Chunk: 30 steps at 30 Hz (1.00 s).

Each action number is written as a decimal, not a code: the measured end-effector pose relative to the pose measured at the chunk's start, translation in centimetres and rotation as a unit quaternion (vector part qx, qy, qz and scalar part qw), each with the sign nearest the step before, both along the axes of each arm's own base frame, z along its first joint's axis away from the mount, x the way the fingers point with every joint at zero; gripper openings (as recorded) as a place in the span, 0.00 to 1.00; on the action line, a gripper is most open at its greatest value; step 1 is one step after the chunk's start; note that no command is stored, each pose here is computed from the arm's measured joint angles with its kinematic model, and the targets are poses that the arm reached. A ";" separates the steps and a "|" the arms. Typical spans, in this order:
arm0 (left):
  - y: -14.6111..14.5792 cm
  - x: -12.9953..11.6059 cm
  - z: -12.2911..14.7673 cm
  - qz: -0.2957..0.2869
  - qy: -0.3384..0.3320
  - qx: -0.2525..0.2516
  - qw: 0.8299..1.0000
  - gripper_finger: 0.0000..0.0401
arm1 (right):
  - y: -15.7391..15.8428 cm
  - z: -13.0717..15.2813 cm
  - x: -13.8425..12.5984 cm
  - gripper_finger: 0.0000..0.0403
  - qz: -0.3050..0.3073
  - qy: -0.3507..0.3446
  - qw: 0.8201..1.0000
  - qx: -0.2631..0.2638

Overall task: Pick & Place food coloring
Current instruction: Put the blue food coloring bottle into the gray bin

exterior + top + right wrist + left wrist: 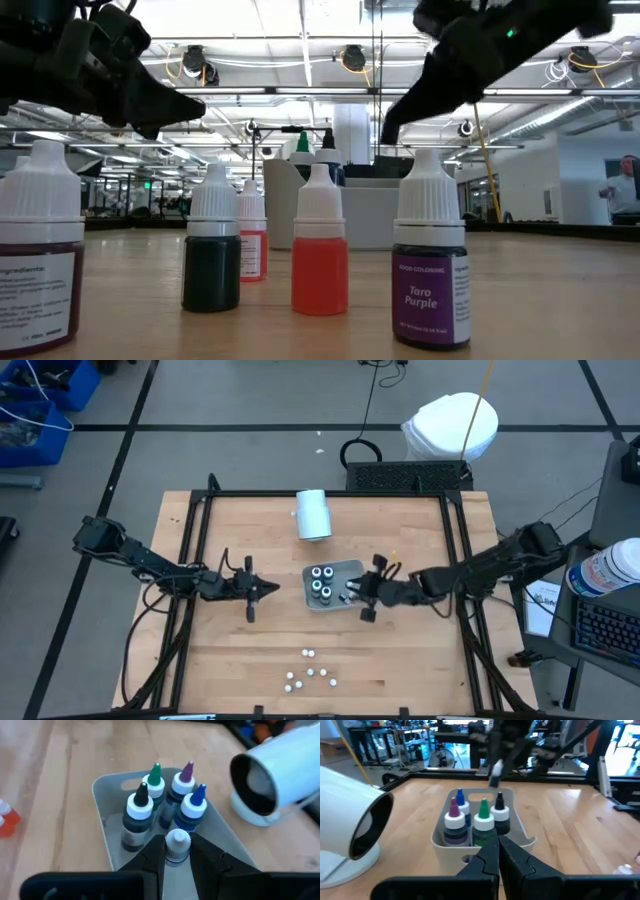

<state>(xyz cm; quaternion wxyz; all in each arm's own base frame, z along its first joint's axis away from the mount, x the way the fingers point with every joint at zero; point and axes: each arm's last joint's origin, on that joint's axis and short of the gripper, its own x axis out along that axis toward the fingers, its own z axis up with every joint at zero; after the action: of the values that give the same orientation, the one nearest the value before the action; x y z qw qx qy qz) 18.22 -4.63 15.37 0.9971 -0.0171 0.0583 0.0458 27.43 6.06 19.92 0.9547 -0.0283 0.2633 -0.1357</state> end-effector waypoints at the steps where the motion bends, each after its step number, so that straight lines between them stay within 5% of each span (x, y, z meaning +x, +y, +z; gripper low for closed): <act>1: 0.0 0.0 0.0 -0.002 -0.001 -0.001 1.000 0.02 | -0.6 -0.4 0.4 0.15 -0.001 0.000 1.000 0.008; 13: 0.0 0.0 0.0 -0.003 0.000 0.011 1.000 0.02 | -3.8 -3.0 2.7 0.15 -0.012 0.026 0.999 0.029; 30: 0.1 0.0 0.2 0.002 -0.010 0.014 1.000 0.02 | -4.1 -5.9 3.5 0.15 0.008 0.061 0.997 0.045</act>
<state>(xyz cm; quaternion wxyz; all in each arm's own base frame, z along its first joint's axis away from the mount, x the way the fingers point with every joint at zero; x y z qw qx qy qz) 18.26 -4.58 15.60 0.9977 -0.0035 0.0475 0.0486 30.96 1.99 14.04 0.9382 0.0046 0.3268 -0.1143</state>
